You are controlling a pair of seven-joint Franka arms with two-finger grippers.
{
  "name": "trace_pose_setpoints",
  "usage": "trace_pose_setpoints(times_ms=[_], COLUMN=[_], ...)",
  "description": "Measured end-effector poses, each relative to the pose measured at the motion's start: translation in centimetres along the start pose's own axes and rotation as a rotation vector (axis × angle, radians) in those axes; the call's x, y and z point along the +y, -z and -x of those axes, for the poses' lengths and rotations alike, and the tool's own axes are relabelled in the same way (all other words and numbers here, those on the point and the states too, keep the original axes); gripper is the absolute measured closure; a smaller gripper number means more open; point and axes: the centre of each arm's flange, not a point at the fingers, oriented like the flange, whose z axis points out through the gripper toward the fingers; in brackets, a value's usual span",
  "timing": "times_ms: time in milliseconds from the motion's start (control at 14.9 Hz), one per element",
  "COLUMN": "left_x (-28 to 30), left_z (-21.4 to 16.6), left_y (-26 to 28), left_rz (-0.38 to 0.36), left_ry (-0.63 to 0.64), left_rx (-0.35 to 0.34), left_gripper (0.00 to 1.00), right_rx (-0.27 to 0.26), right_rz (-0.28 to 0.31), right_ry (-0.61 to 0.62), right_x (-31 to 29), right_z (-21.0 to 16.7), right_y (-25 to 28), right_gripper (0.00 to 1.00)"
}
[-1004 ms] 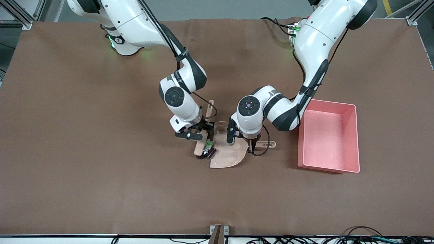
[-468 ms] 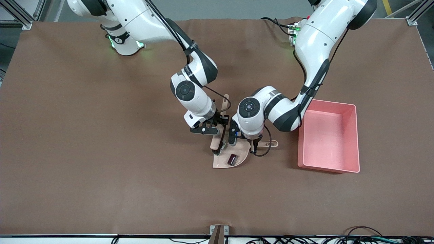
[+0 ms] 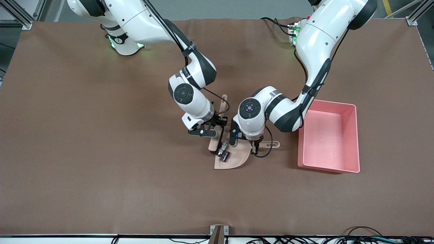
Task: Clean e-waste and dump in bin
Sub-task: 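Sweep the switch and capacitor into the dustpan with the right gripper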
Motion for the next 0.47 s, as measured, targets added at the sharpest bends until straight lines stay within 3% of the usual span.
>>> trace_pose_setpoints(times_ms=[268, 468], left_x=[-0.1, -0.5], left_z=[0.1, 0.3], left_y=[0.1, 0.4], left_rz=[-0.001, -0.008], left_ry=[0.002, 0.008], left_rx=[0.000, 0.004], left_gripper=[0.67, 0.67], right_rx=[-0.041, -0.037], right_rz=[0.055, 0.152], right_ry=[0.005, 0.026], right_x=[4.4, 9.0], right_z=[-4.9, -8.4], right_y=[3.6, 7.6], right_gripper=[0.60, 0.60])
